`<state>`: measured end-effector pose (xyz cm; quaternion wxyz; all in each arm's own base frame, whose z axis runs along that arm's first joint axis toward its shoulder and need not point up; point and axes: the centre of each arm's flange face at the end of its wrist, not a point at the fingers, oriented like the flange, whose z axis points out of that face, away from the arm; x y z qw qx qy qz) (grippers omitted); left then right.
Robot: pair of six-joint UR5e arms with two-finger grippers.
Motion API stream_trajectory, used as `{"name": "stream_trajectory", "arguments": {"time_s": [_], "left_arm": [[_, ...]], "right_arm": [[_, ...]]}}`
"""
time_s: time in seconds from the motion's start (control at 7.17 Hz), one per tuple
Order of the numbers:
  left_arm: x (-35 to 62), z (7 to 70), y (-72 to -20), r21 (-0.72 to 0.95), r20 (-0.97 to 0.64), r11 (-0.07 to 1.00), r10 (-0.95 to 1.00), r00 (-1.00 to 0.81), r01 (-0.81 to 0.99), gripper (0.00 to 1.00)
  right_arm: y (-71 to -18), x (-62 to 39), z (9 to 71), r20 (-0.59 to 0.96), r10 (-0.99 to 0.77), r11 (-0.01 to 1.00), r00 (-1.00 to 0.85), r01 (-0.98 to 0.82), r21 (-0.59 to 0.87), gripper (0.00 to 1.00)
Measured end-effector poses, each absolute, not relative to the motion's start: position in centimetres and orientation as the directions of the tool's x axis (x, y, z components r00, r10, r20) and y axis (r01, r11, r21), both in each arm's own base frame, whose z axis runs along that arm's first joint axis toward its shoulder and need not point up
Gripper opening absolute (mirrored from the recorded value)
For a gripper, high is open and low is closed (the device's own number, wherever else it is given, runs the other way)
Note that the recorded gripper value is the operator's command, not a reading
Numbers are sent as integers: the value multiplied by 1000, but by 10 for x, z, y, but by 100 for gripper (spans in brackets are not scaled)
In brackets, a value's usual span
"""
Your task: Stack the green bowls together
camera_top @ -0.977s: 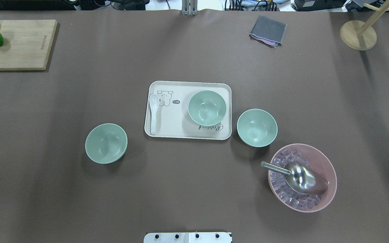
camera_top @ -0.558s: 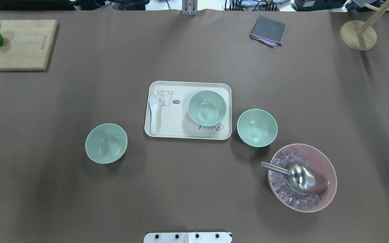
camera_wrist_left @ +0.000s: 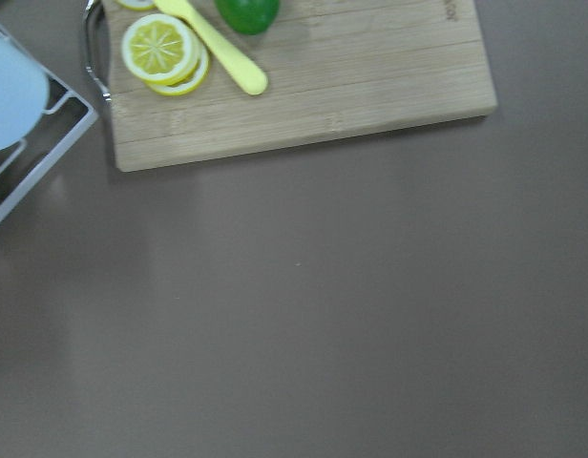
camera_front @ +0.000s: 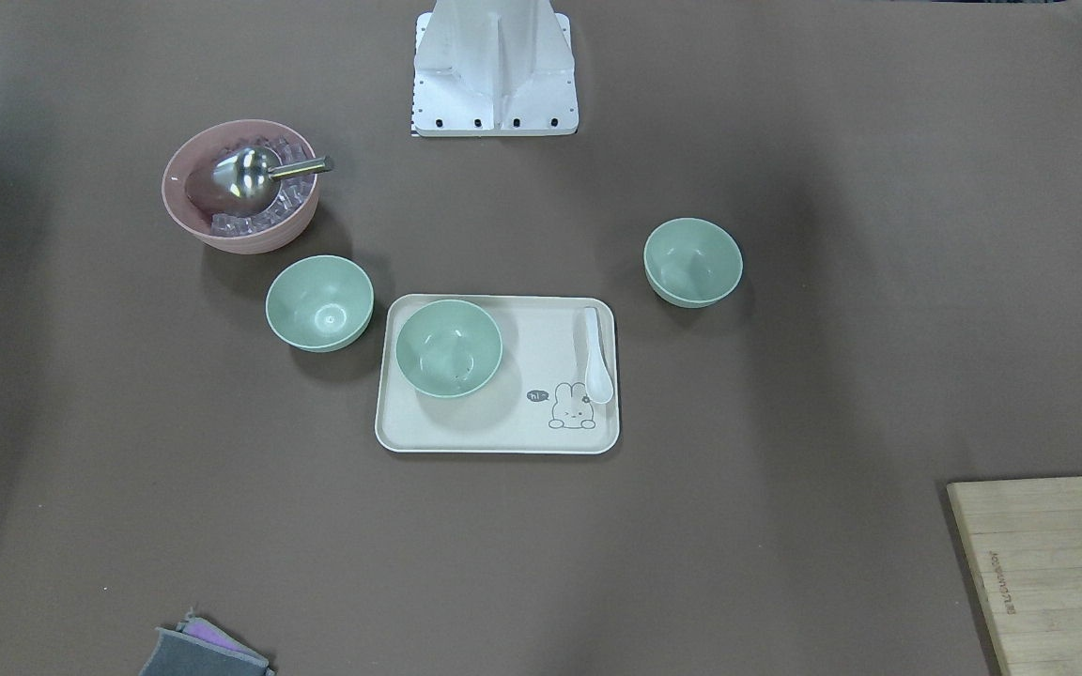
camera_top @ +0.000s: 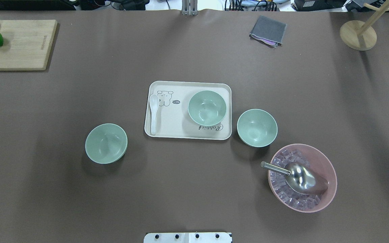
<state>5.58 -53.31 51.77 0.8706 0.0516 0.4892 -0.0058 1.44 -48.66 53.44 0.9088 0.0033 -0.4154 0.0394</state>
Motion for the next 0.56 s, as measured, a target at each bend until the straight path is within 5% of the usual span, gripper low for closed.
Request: {"name": "stream_trajectory", "arguments": {"time_s": [0.56], "left_arm": [[235, 410, -489, 16, -874, 998, -14, 485, 58, 98]], "right_arm": [[-484, -20, 503, 765, 100, 995, 636, -85, -59, 100]]}}
